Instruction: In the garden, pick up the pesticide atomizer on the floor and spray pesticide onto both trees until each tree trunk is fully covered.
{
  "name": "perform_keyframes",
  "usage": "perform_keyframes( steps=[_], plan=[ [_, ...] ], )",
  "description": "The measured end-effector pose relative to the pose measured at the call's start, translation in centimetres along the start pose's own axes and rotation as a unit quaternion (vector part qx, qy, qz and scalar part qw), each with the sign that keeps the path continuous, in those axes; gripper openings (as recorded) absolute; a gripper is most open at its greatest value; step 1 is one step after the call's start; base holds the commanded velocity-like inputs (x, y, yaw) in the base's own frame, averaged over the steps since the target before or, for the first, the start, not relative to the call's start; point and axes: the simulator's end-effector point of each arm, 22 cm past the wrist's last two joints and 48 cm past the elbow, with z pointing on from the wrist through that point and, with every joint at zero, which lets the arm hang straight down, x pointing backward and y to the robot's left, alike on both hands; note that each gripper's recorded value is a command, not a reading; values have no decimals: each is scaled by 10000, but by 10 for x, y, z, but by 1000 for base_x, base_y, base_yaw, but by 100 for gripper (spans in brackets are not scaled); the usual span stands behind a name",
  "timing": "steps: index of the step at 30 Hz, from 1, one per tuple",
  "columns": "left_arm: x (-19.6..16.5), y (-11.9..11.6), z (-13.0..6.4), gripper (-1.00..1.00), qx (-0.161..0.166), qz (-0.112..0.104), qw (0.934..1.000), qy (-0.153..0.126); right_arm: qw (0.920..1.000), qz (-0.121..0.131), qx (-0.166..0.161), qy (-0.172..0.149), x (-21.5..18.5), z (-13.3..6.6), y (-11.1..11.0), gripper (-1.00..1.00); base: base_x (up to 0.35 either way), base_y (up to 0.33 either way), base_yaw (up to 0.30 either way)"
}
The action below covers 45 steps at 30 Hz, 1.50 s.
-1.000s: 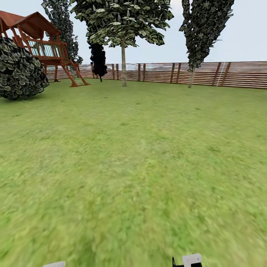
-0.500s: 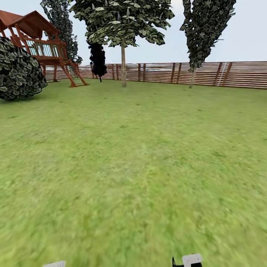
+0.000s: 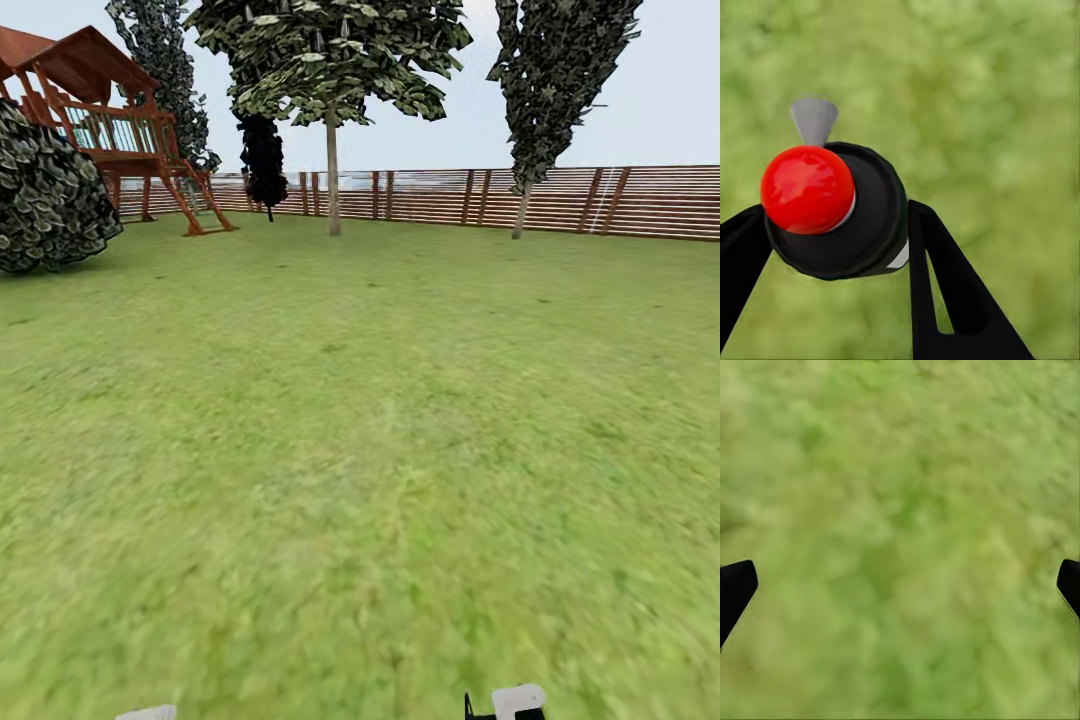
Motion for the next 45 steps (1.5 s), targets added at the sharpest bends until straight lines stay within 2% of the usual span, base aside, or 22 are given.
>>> perform_keyframes(
  steps=[45],
  plan=[
    [0, 0, 0, -100, -2, -5, 10000, -6, 10000, 1, 1, 0, 0, 0, 0, 100, 338, 0, 0]
  ],
)
